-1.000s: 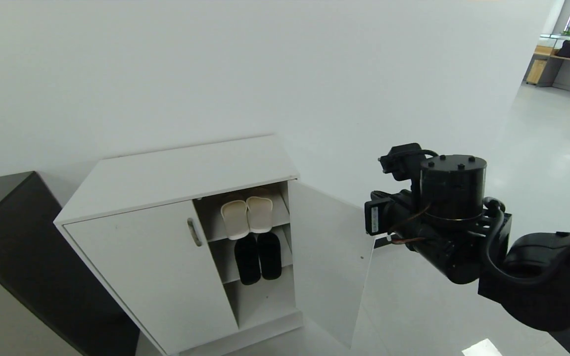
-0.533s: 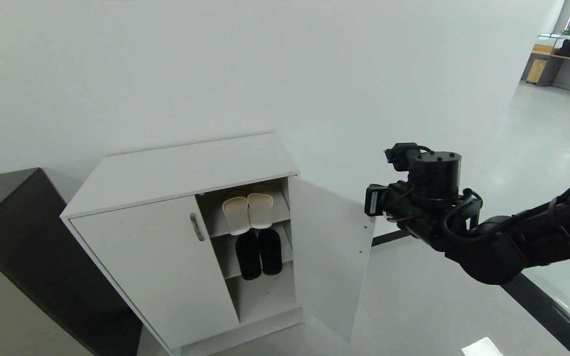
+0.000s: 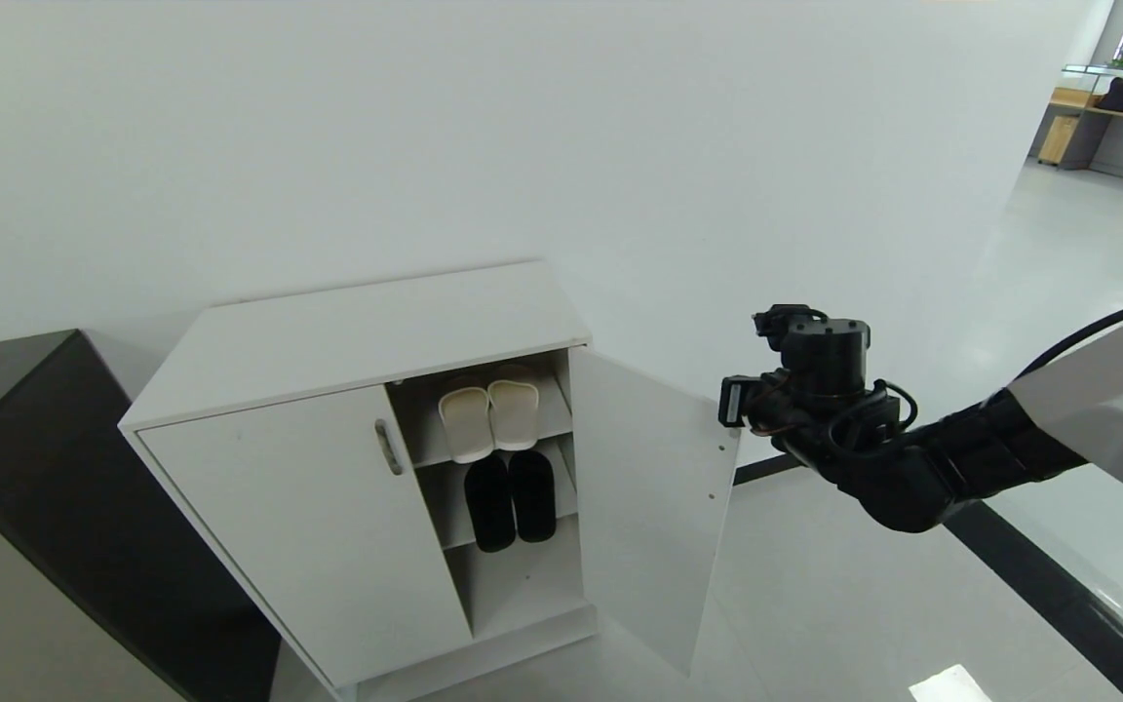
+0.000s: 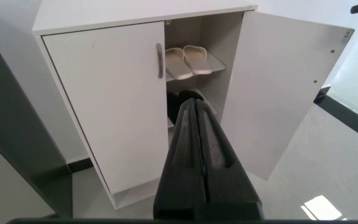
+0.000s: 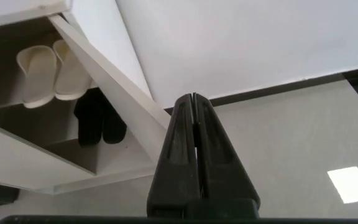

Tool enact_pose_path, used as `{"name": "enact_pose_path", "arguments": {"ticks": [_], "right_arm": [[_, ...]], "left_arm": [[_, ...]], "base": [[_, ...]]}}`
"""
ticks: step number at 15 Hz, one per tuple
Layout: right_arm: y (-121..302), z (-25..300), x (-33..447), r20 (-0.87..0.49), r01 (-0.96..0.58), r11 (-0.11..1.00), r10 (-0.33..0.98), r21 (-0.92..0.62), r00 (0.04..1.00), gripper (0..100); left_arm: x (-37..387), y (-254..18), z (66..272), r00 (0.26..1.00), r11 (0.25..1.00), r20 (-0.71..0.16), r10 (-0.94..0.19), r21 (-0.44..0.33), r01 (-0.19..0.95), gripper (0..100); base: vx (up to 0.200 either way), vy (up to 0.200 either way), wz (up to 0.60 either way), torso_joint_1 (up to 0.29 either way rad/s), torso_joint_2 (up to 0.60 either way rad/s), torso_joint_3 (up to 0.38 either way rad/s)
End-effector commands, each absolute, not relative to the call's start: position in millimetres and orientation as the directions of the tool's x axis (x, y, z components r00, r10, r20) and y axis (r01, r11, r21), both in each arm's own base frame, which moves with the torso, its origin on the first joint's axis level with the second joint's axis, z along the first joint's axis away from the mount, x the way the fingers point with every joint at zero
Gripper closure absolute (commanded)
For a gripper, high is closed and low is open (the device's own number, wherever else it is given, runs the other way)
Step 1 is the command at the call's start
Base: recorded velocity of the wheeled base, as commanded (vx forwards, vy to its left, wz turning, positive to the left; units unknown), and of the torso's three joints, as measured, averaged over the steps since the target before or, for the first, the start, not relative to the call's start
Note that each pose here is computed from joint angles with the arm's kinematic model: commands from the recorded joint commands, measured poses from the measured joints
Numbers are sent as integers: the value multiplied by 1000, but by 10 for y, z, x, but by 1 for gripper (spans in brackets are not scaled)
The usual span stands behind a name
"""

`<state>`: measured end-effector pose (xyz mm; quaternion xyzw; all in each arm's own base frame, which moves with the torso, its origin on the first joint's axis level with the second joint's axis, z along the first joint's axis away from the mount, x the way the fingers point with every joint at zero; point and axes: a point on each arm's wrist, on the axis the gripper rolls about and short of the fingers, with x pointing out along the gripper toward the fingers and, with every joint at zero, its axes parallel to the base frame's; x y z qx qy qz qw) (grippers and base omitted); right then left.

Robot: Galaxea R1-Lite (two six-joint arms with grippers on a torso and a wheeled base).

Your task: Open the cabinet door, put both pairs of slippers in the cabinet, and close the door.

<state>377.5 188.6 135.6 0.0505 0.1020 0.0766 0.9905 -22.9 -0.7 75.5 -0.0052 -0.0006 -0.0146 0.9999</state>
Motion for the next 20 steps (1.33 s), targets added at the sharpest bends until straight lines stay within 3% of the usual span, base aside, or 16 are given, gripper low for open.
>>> {"name": "enact_pose_path", "arguments": {"ticks": [1,13,16,20], "right_arm": [[1889,1243,3832,-216,-133,985,154,108,964,100],[1918,1136,3803,-247,-138,986,157,93,956,100],[2008,1140,3634,-264,-172,981,189,83,946,100],[2370,1455,2873,-238,-349,933,360,90,902,100]], "left_arm": [[-228,-7,755,1000,1000,0,-29,-11,29,100],[-228,-7,755,1000,1000,0,-29,-12,29,100],[-228,-7,755,1000,1000,0,-29,-12,29,100],[-228,-7,755,1000,1000,0,-29,-12,29,100]], "base": [[0,0,0,0,0,0],[0,0,0,0,0,0],[0,0,0,0,0,0],[0,0,0,0,0,0]]}}
